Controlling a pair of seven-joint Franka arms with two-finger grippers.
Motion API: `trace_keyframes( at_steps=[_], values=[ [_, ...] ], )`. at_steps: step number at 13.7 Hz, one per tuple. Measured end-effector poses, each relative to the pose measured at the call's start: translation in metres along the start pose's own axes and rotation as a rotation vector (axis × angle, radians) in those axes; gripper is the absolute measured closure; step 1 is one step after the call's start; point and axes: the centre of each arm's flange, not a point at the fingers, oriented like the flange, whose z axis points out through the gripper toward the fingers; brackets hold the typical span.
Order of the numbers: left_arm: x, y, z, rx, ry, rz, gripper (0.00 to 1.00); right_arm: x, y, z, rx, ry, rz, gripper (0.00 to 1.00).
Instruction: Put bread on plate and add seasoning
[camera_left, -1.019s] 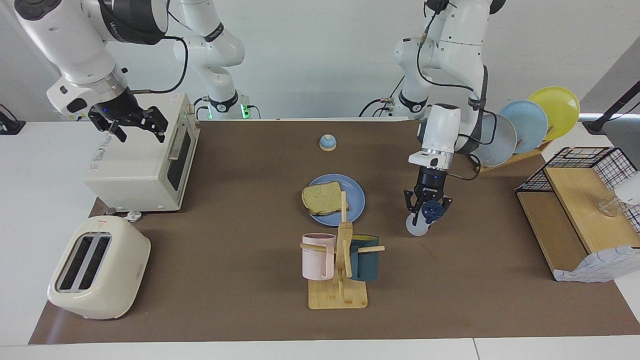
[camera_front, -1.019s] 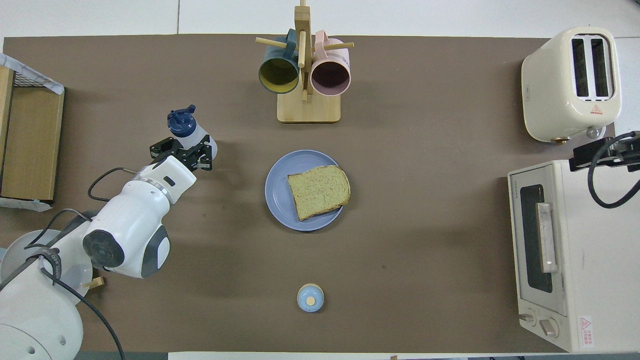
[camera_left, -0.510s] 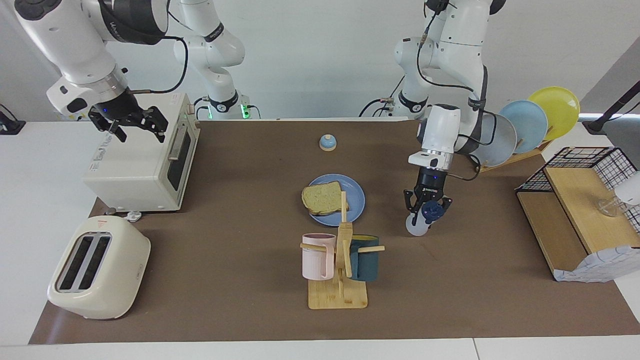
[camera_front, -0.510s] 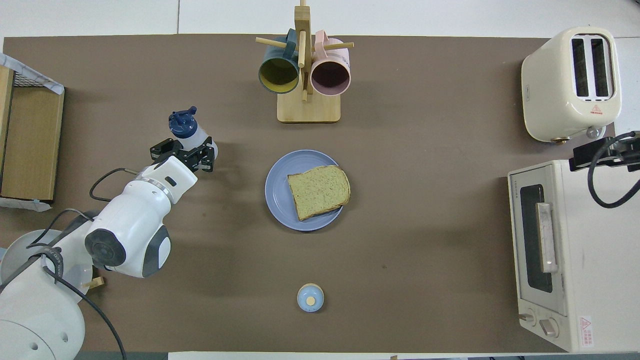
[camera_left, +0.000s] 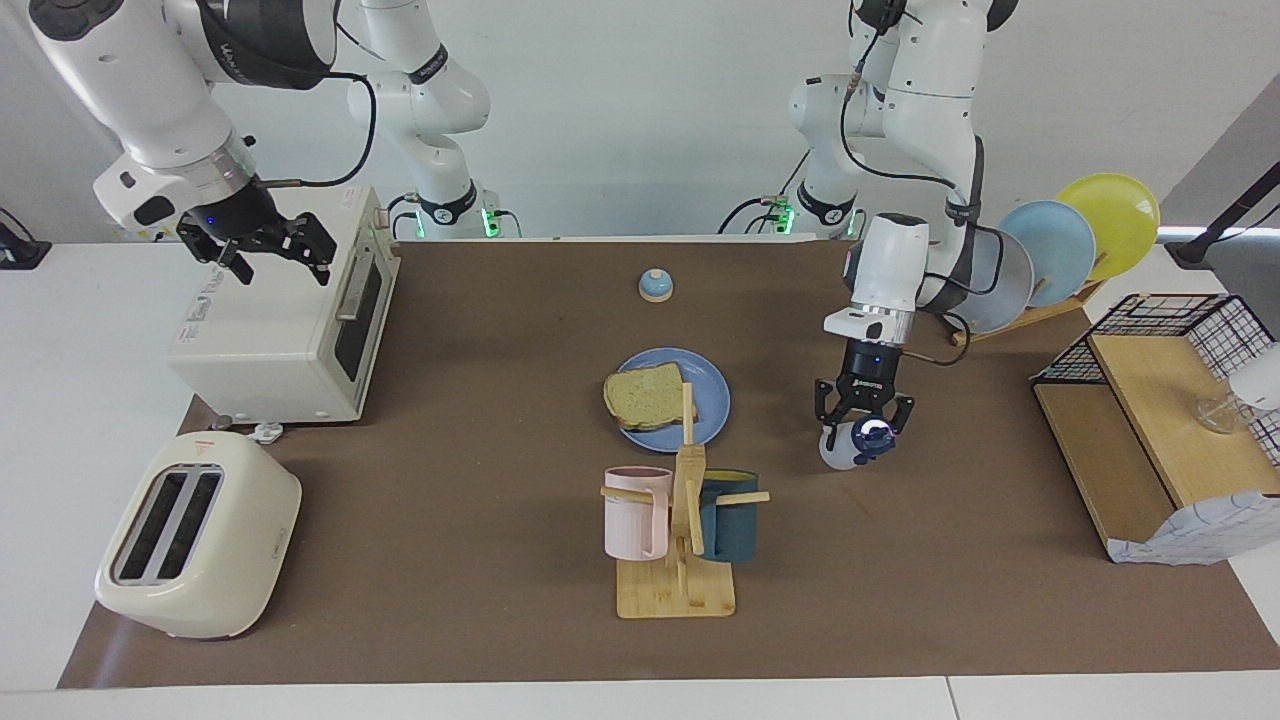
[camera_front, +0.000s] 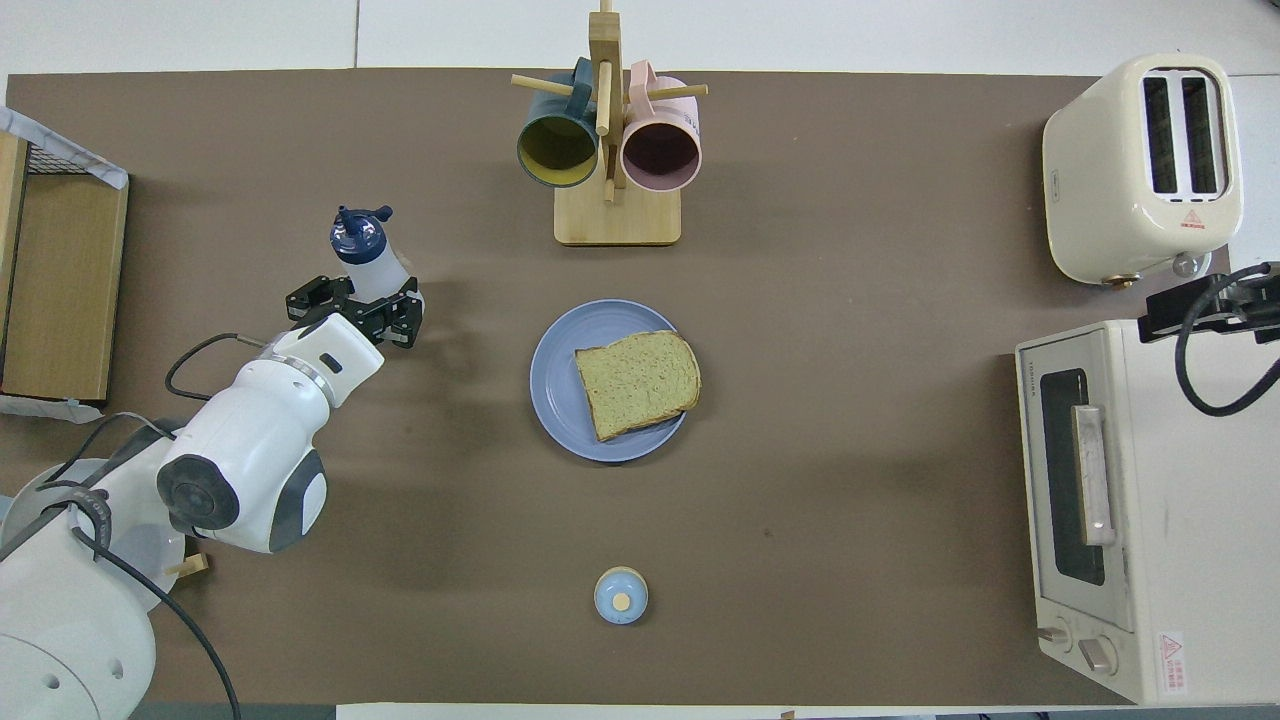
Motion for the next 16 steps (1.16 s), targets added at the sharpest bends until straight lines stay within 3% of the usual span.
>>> trace_keyframes(
  at_steps=[2, 3, 4, 16],
  values=[
    [0.000, 0.000, 0.000, -0.001, 0.000, 0.001, 0.41, 0.000, 0.000, 0.000, 0.000, 0.000, 0.000, 0.00],
    [-0.001, 0.001, 0.000, -0.001, 0.000, 0.002, 0.52, 0.000, 0.000, 0.000, 0.000, 0.000, 0.000, 0.00],
    [-0.001, 0.001, 0.000, -0.001, 0.000, 0.003, 0.56, 0.000, 0.000, 0.000, 0.000, 0.000, 0.000, 0.00],
    [0.000, -0.014, 0.004, -0.002, 0.014, 0.049, 0.60, 0.000, 0.000, 0.000, 0.000, 0.000, 0.000, 0.00]
  ],
)
